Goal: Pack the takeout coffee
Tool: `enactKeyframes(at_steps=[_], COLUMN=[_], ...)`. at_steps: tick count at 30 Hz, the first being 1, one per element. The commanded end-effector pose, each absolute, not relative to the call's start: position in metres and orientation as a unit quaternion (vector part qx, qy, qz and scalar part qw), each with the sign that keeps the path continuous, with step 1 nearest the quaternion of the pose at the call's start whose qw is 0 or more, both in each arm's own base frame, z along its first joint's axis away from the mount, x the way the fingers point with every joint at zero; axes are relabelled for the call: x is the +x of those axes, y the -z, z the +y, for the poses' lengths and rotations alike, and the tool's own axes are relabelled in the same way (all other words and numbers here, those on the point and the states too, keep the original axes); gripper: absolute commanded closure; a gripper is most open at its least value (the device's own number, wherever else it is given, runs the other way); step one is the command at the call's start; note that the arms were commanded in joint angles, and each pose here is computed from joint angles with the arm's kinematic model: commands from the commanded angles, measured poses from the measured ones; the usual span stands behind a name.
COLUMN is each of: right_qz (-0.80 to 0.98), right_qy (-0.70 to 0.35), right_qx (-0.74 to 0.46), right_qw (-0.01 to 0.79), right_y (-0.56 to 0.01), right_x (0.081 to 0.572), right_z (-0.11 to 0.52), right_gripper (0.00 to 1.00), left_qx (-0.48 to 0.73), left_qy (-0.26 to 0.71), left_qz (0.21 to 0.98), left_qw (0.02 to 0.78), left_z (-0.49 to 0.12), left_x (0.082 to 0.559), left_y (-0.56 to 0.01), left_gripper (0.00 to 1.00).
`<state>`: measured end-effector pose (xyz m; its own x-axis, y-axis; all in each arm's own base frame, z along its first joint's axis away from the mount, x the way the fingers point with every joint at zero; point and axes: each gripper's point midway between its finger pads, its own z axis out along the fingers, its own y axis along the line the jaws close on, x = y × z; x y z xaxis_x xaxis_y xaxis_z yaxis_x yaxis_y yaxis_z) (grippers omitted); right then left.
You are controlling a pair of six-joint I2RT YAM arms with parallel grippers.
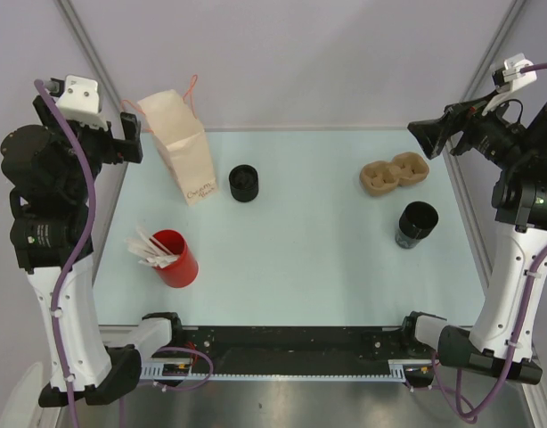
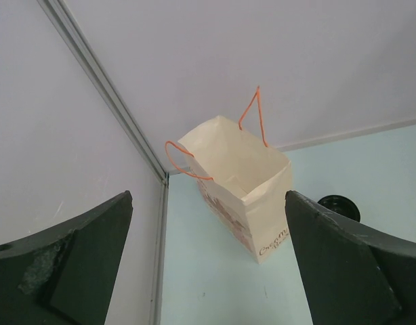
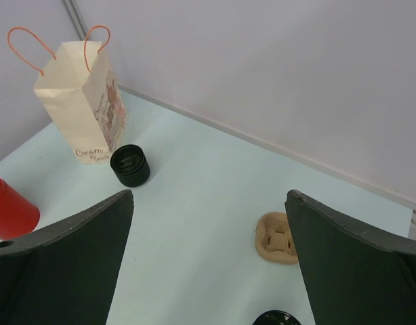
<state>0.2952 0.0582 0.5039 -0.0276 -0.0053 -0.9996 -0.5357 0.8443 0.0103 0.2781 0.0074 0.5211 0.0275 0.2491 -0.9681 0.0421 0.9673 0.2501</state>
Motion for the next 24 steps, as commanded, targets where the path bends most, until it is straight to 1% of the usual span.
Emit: enactKeyframes(at_steps=[1,20,24], right_qz=[0.675,0.67,0.672], right_qy=[-0.179,-0.182,-0.184], right_qx=[-0.201,-0.22,-0.217], right_qw=[0.687,0.685,0.684], right_y=[-0.516,-0.511,-0.505], right_x=[0.287,0.289,0.297], right_z=[0.058,0.058,0.056], right_gripper=[0.0,0.0,0.0], left_qx=[0.103,0.119,0.124], left_qy=[-0.059,-0.04,-0.038], left_qz=[0.68,0.684,0.687], left_qw=[0.723,0.719,0.715], left_z=[0.003,-0.006,-0.007], left_x=[0.272,0.274,0.277], left_y=[-0.533,-0.524,-0.52], left_gripper=[0.01,0.01,0.0])
